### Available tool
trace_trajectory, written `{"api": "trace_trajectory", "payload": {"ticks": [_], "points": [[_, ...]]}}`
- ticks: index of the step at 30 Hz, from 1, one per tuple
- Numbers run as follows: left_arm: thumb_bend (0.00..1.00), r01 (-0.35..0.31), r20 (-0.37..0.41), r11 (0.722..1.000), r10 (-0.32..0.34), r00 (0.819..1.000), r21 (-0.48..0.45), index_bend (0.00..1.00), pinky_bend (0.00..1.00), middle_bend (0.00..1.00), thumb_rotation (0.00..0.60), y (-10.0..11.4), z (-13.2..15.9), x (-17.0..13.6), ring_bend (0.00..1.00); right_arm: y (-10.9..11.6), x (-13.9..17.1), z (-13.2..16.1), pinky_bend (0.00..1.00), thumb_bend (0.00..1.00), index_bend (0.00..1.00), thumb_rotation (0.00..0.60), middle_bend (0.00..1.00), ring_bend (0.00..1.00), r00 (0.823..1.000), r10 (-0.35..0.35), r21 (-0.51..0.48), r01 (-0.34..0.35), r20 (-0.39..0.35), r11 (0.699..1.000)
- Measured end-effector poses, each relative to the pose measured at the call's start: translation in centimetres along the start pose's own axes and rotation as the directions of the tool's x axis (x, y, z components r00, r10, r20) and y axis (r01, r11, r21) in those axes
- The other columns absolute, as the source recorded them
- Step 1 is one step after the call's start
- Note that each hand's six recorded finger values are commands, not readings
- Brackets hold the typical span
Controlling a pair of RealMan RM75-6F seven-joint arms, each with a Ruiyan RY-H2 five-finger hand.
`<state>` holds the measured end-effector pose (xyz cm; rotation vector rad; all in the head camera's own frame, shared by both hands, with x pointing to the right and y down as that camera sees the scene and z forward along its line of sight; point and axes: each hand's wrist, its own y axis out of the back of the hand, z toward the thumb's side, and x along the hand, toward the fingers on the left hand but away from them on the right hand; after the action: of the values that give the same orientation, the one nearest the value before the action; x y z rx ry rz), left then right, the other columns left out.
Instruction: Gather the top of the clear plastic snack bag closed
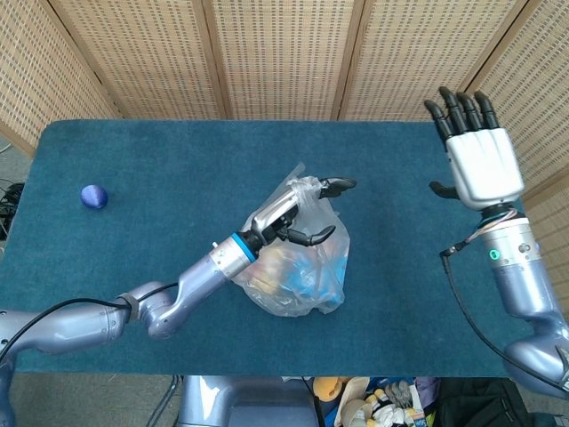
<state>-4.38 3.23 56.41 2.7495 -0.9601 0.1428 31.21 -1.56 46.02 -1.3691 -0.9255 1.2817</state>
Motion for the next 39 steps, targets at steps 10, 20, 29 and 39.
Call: {"api": "trace_trajectory", "payload": {"ticks": [10,20,29,39], "points": [[0.44,-0.021,0.038,0.998,0.024,0.999,-0.060,0.28,0.15,0.27,0.600,0.8,1.4,-1.7,0.23,-8.8,4.9,-1.4,0.00,0.00,0.00,0.600,0.00,0.00,0.995,0.089,-0.171,-0.094,-0.039,0.981],[0.44,-0.048,0.097,0.996,0.056,0.994,-0.077,0.53,0.49,0.64,0.600,1.1,3.9,-3.4,0.46,-16.1,12.4,0.6,0.00,0.00,0.00,0.600,0.00,0.00,0.988,0.080,-0.288,-0.115,-0.130,0.951],[0.32,-0.076,0.121,0.997,0.079,0.990,-0.034,0.65,0.57,0.75,0.600,0.8,6.0,-3.8,0.52,-17.4,14.5,1.4,0.00,0.00,0.00,0.600,0.00,0.00,0.987,0.061,-0.333,-0.108,-0.147,0.937],[0.62,-0.120,0.166,0.993,0.120,0.979,-0.012,0.79,0.68,0.84,0.600,1.4,10.3,-3.7,0.60,-17.3,14.6,1.2,0.00,0.00,0.00,0.600,0.00,0.00,0.990,0.040,-0.369,-0.088,-0.138,0.925]]}}
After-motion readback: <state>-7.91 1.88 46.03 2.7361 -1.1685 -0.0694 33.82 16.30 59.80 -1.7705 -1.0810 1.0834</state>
